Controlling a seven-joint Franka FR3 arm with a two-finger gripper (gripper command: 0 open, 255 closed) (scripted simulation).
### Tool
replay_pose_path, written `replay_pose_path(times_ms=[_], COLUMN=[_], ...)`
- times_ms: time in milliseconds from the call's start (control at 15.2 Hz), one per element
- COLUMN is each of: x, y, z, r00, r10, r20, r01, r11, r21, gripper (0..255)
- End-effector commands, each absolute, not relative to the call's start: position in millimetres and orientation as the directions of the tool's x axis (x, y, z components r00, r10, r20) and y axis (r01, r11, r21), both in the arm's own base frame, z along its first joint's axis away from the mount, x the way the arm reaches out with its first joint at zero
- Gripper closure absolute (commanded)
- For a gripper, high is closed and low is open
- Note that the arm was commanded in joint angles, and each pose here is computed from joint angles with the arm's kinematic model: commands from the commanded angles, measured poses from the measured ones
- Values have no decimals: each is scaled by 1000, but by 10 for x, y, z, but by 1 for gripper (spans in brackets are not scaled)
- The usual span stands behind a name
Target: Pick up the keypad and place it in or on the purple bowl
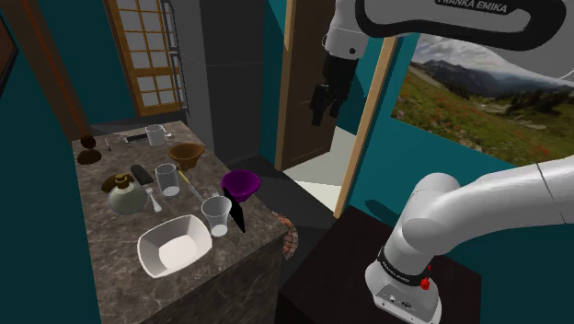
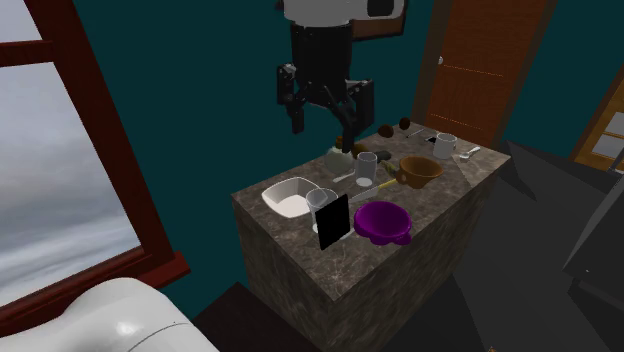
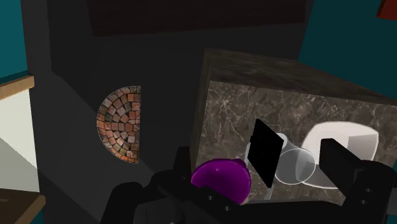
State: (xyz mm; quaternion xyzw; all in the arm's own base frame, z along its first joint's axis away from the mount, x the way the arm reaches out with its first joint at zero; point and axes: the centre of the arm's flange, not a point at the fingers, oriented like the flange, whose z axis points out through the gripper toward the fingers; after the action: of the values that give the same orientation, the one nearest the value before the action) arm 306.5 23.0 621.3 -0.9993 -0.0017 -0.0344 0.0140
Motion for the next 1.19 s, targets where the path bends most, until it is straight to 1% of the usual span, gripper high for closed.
replay_pose_path(times_ms=[0,1122], x=[3065,4492], y=[230,1196], z=[6213,4587], r00=[998,994], r10=[2,-113], r20=[69,3], r01=[4,-113], r11=[-1000,-991], r21=[-28,72], gripper=[0,0])
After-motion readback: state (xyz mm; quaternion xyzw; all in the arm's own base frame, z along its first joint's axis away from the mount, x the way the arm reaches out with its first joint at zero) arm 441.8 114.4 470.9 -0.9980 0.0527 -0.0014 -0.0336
